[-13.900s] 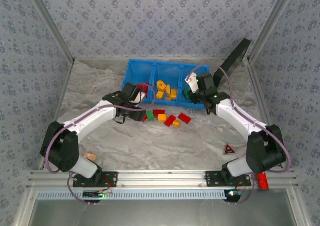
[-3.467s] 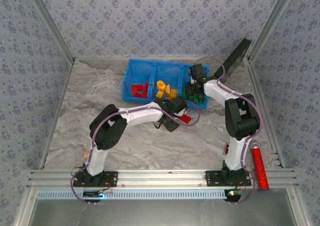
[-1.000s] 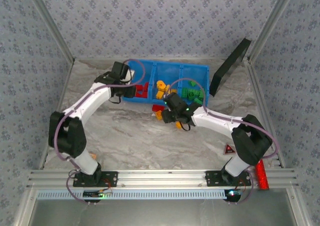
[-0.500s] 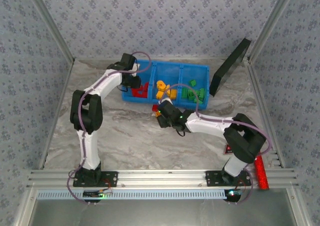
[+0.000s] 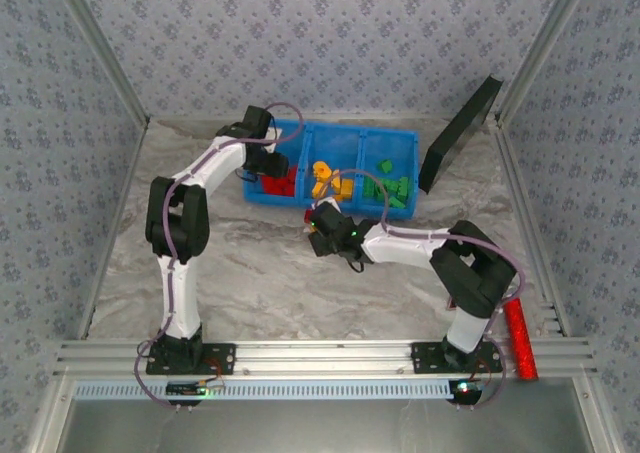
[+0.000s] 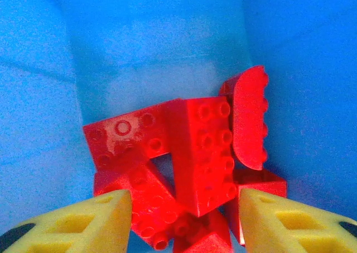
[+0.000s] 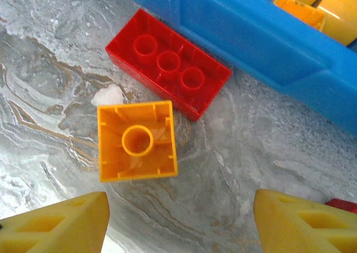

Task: Sort the legos into containers by color
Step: Pick up the lego from the center of the table, then place the lego in the container, then pick up the lego from the center of the table, then place the lego in the container, then pick up the lego from the center of the table.

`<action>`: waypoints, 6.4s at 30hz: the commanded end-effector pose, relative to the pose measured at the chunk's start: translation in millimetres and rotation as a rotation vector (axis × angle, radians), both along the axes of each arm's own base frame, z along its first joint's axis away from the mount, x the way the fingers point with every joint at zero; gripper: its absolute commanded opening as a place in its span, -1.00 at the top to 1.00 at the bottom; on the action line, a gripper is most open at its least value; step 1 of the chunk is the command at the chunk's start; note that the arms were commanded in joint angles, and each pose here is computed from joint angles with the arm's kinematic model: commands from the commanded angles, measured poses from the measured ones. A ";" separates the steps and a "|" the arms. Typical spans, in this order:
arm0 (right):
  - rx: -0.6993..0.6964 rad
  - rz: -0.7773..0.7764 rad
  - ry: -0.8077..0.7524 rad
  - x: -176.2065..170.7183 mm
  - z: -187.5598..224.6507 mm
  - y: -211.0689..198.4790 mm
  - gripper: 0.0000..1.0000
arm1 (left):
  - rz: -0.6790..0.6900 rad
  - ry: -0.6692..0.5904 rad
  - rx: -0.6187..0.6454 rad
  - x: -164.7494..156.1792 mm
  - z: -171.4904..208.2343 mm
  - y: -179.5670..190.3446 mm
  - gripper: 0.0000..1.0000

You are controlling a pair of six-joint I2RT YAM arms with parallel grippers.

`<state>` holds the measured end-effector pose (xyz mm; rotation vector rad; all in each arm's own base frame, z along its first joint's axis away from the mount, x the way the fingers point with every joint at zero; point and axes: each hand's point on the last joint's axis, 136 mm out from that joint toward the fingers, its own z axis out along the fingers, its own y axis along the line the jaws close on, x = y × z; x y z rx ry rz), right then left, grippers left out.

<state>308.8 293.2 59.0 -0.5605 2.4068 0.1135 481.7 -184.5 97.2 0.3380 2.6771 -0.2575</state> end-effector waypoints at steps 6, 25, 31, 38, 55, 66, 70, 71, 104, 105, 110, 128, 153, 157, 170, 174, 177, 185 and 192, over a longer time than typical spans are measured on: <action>0.000 0.008 -0.009 13.3 -2.9 19.6 -0.41 | -0.027 -0.020 -0.039 -15.4 27.7 -0.4 -0.16; -0.017 0.030 0.007 21.9 4.9 25.8 0.56 | -0.028 -0.123 -0.082 -95.6 96.2 20.5 -0.23; 0.008 0.050 -0.087 35.2 64.5 23.5 0.56 | -0.015 -0.123 -0.071 -141.7 95.8 33.7 -0.25; 0.003 0.032 -0.154 83.5 95.8 11.8 0.54 | -0.033 -0.100 -0.074 -191.5 92.6 32.9 -0.28; -0.062 -0.022 -0.143 187.6 72.0 -4.4 0.49 | -0.088 0.007 -0.095 -264.4 50.3 -4.2 -0.32; -0.074 -0.017 -0.111 199.7 54.8 -5.5 0.23 | -0.202 -0.002 -0.085 -263.8 36.2 -76.6 -0.40; -0.073 -0.013 -0.104 198.5 51.8 -7.7 0.17 | -0.243 -0.025 -0.079 -253.6 37.4 -100.7 -0.40; -0.073 -0.013 -0.101 197.8 50.9 -8.9 0.15 | -0.254 -0.028 -0.077 -250.6 37.4 -107.3 -0.40; 0.164 0.053 -0.202 121.8 202.4 -71.9 -0.34 | -0.537 -0.101 0.145 -192.3 -36.2 -257.3 -0.88; 0.171 0.043 -0.211 118.0 206.1 -76.7 -0.35 | -0.540 -0.100 0.149 -191.3 -38.6 -258.6 -0.89; 0.198 0.000 -0.251 101.5 223.0 -96.3 -0.36 | -0.547 -0.087 0.155 -188.7 -49.0 -265.2 -0.89; 0.243 -0.105 -0.294 60.9 253.5 -145.2 -0.34 | -0.480 0.000 0.163 -188.2 -80.8 -268.4 -0.48; 0.511 -0.410 -0.032 -69.5 153.0 -208.8 -0.50 | -0.397 -0.176 -0.116 -153.7 83.2 -235.1 0.10; 0.581 -0.351 -0.020 -62.4 135.2 -189.2 -0.50 | -0.353 -0.257 -0.101 -145.0 123.2 -199.4 0.09; 0.347 -0.092 0.055 -59.0 70.0 -114.3 -0.55 | -0.043 -0.405 -0.037 -95.9 178.9 -36.1 0.02; 0.234 -0.038 0.049 -52.8 57.3 -99.6 -0.56 | 0.004 -0.405 -0.036 -82.8 179.9 -11.7 0.01; 0.160 -0.024 0.058 -45.3 47.8 -95.5 -0.55 | 0.026 -0.397 -0.040 -71.1 176.4 -2.9 0.01; 0.094 0.067 0.100 -35.4 25.7 -73.1 -0.52 | 0.077 -0.350 -0.020 -30.0 153.8 9.9 0.01; 0.077 0.097 0.141 -30.6 4.8 -63.0 -0.50 | 0.073 -0.307 -0.023 5.4 132.8 2.5 -0.08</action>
